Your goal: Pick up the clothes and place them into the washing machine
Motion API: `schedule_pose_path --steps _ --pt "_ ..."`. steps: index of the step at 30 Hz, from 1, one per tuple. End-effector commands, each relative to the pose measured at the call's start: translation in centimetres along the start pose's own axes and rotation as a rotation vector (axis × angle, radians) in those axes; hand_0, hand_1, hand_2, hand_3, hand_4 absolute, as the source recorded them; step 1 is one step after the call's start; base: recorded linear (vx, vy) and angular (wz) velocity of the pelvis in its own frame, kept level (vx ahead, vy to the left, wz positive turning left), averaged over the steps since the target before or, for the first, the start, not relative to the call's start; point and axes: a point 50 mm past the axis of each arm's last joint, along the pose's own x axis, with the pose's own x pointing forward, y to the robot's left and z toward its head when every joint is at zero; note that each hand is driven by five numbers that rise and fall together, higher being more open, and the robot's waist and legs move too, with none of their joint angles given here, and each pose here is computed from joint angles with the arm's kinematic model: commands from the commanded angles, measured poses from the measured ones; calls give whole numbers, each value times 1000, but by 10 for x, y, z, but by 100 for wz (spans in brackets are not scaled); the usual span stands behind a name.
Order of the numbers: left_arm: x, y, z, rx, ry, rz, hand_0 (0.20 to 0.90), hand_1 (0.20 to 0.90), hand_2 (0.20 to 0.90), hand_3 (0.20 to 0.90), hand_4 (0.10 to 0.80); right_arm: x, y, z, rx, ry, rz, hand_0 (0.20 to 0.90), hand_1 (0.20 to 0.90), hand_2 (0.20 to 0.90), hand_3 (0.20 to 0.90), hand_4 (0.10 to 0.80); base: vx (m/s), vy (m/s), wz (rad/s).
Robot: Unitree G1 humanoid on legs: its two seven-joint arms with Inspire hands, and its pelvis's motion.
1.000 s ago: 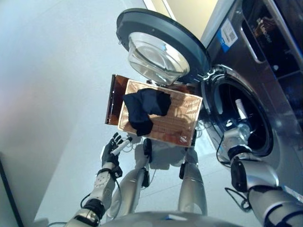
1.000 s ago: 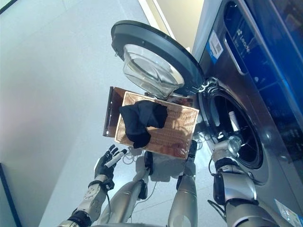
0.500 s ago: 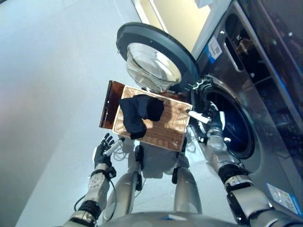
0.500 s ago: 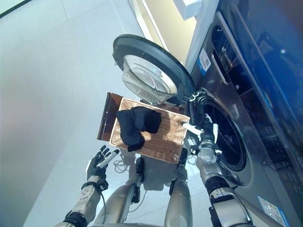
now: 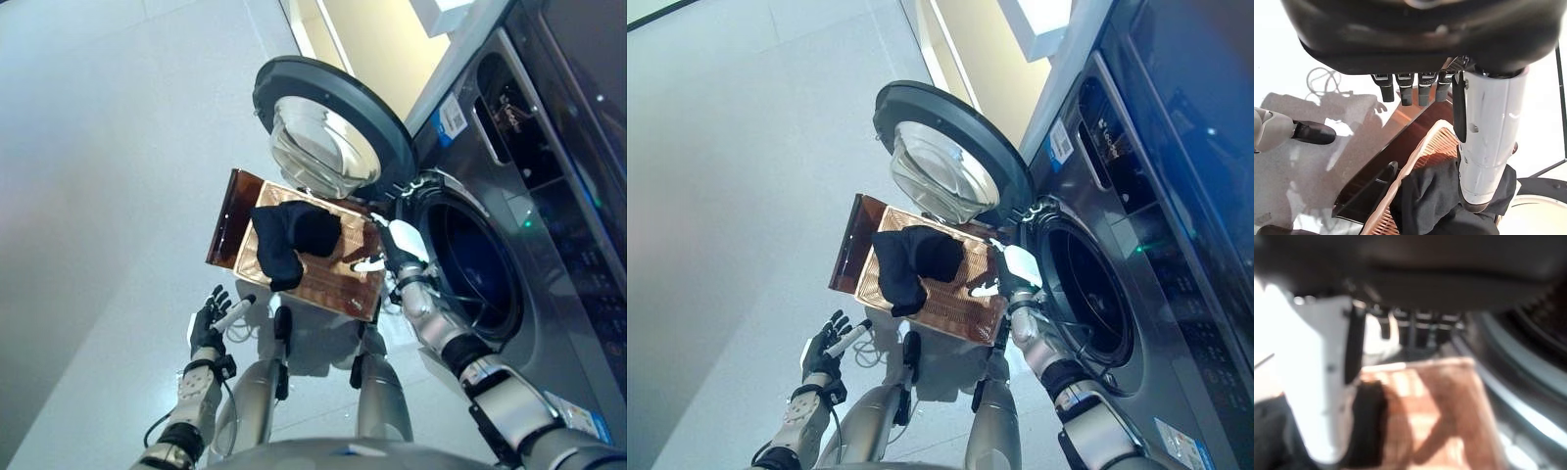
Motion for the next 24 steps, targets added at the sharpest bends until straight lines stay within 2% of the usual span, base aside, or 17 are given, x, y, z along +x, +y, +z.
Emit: schedule_pose_path --steps 1,9,17,24 --pt "3 3 17 -1 -104 15 900 900 900 900 800 23 -42 23 -165 -134 -148 900 900 900 900 800 -23 9 -4" --pt "6 -7 33 -26 -164 -15 900 900 900 900 800 45 -57 64 -247 -213 -203 900 900 900 900 800 -23 6 -5" --pt "9 -15 43 -30 -197 -25 900 900 900 900 800 56 -81 81 -251 -235 -285 900 900 900 900 800 -3 -1 0" --pt "11 -20 49 -21 -210 -25 900 900 900 900 800 61 -80 96 -244 -246 -282 900 900 900 900 800 -1 3 -2"
